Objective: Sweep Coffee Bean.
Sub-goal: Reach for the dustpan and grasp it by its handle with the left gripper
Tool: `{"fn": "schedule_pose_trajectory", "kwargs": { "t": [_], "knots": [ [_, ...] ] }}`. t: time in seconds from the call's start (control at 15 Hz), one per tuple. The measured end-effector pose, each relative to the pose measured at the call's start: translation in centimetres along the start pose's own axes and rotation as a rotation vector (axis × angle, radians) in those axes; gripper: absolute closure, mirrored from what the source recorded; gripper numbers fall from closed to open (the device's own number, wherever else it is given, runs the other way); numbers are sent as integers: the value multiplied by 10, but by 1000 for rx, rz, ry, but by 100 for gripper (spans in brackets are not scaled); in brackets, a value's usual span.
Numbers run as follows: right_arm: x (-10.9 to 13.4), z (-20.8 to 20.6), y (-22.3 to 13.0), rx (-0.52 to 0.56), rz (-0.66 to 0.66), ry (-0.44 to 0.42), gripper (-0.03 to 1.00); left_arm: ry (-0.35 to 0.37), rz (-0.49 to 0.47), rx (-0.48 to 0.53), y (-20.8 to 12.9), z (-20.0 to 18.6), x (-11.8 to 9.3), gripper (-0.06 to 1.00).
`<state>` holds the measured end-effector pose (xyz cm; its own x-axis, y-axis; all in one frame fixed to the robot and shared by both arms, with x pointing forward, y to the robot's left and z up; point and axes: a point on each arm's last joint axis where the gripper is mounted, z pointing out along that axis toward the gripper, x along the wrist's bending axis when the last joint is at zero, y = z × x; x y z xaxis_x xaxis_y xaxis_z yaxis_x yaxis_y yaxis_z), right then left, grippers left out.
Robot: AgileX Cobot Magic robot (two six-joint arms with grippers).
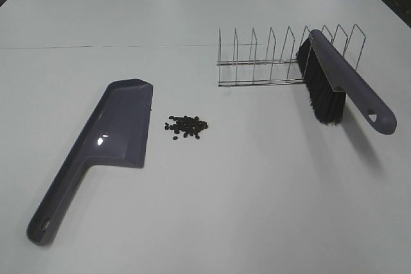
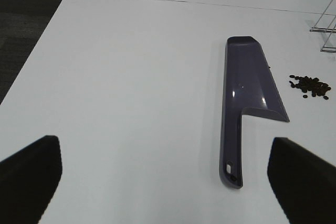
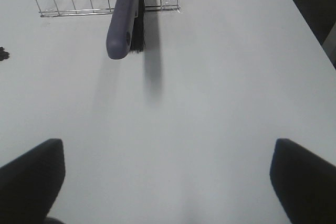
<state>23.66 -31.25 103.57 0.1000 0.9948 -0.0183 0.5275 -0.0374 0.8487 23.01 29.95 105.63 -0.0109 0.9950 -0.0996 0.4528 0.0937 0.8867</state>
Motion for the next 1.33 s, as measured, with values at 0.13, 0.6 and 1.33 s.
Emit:
{"fn": "schedule_pose_trajectory", "kwargs": {
  "t": [0.13,0.6,1.33],
  "knots": [
    [0,0,0,1,0,-1,-2,0,0,0,0,0,0,-3],
    [0,0,0,1,-2,-2,-2,16,-4,156,10,22,-1,-3],
    [0,0,0,1,-3,-2,-1,53,-20,586,21,90,-1,-3]
  ]
}}
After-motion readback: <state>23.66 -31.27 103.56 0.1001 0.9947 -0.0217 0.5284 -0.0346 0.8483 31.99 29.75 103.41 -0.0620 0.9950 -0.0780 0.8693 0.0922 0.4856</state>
